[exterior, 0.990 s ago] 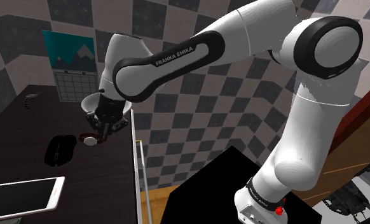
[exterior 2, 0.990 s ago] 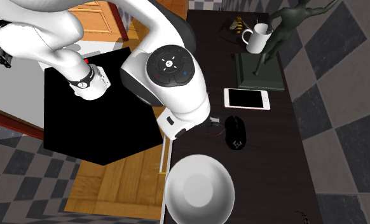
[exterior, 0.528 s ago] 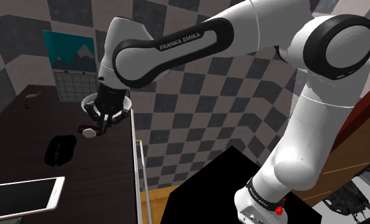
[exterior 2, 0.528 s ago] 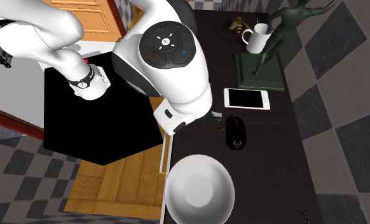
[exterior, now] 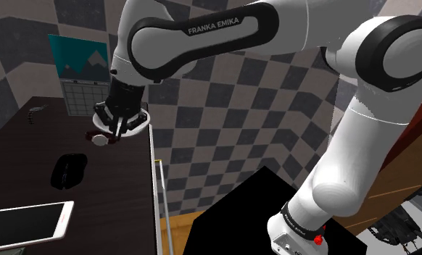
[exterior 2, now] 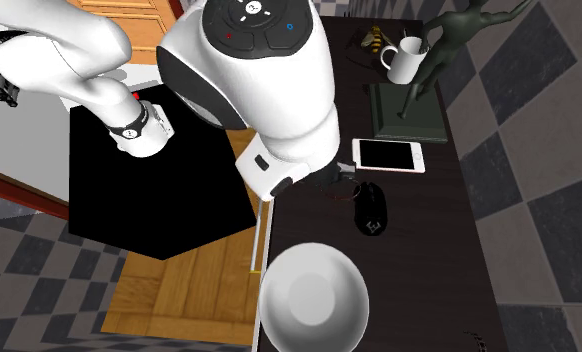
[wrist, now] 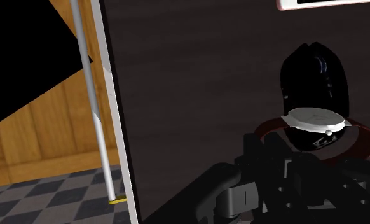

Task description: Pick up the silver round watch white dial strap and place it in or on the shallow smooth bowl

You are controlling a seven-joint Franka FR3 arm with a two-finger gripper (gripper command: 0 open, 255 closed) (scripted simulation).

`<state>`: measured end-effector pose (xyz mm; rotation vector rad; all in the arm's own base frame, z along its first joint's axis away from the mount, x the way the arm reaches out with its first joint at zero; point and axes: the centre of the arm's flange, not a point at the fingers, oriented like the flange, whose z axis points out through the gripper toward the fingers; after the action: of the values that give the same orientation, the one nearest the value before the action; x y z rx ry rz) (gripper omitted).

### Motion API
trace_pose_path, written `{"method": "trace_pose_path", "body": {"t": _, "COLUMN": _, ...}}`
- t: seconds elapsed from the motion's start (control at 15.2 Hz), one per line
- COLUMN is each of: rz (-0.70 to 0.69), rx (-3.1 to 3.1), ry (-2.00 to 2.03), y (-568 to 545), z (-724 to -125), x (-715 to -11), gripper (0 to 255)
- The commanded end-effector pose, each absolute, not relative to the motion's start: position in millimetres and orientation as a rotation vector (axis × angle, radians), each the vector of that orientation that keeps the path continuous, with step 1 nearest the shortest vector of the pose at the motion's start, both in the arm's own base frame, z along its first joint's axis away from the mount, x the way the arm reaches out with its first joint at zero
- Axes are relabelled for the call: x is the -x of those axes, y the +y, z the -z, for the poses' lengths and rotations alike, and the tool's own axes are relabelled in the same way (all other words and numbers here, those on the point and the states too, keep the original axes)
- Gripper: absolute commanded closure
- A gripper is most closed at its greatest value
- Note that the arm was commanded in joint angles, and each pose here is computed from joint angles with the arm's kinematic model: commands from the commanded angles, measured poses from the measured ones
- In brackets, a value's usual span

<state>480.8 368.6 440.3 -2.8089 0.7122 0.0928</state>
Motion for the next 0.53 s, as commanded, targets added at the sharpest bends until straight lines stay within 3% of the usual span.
{"method": "trace_pose_path", "body": {"t": 0.0, "rz": -0.093, "rx": 2.809, "ry": 0.712, "y": 369, "z": -451, "x": -481, "gripper": 255}}
{"method": "trace_pose_path", "body": {"t": 0.46, "rz": -0.093, "rx": 2.809, "ry": 0.712, "y": 345, "z": -475, "x": -513, "gripper": 255}}
